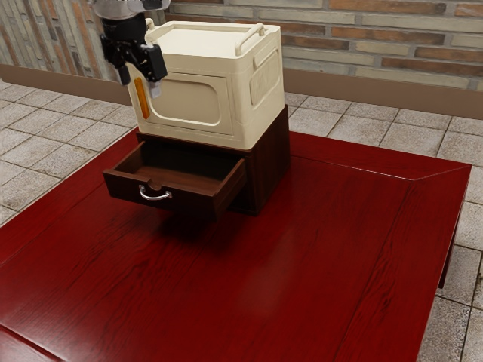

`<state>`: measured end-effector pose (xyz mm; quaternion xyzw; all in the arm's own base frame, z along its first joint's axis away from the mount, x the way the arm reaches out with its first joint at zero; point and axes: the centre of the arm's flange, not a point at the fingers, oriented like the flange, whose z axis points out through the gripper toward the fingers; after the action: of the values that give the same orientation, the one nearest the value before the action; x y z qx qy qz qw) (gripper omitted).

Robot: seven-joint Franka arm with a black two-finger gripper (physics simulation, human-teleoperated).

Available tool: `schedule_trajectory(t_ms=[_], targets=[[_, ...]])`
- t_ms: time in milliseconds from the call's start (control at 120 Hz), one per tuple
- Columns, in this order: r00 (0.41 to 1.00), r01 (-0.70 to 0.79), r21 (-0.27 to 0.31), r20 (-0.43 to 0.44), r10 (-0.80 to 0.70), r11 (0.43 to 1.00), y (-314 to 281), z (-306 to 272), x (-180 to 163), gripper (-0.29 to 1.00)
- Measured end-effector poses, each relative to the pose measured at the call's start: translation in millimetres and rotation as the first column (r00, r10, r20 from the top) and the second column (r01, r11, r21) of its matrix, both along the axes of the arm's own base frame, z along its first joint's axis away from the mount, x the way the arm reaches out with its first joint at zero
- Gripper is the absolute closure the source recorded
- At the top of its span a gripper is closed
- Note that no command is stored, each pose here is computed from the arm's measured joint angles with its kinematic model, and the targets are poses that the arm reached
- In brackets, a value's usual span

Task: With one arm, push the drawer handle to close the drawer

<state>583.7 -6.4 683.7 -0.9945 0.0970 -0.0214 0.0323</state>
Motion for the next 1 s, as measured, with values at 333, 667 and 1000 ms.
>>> schedule_trajectory(t_ms=[333, 667, 1000], targets=[[0.993, -0.014, -0.024, -0.115, 0.011, 1.000, -1.9, -54.0, -90.4, 0.01], [0.959, -0.235, -0.045, -0.174, 0.223, 0.971, 29.8, -218.7, -139.1, 0.66], [0.935, -0.350, -0.052, -0.088, 0.345, 0.935, 47.6, -267.0, -76.4, 0.77]])
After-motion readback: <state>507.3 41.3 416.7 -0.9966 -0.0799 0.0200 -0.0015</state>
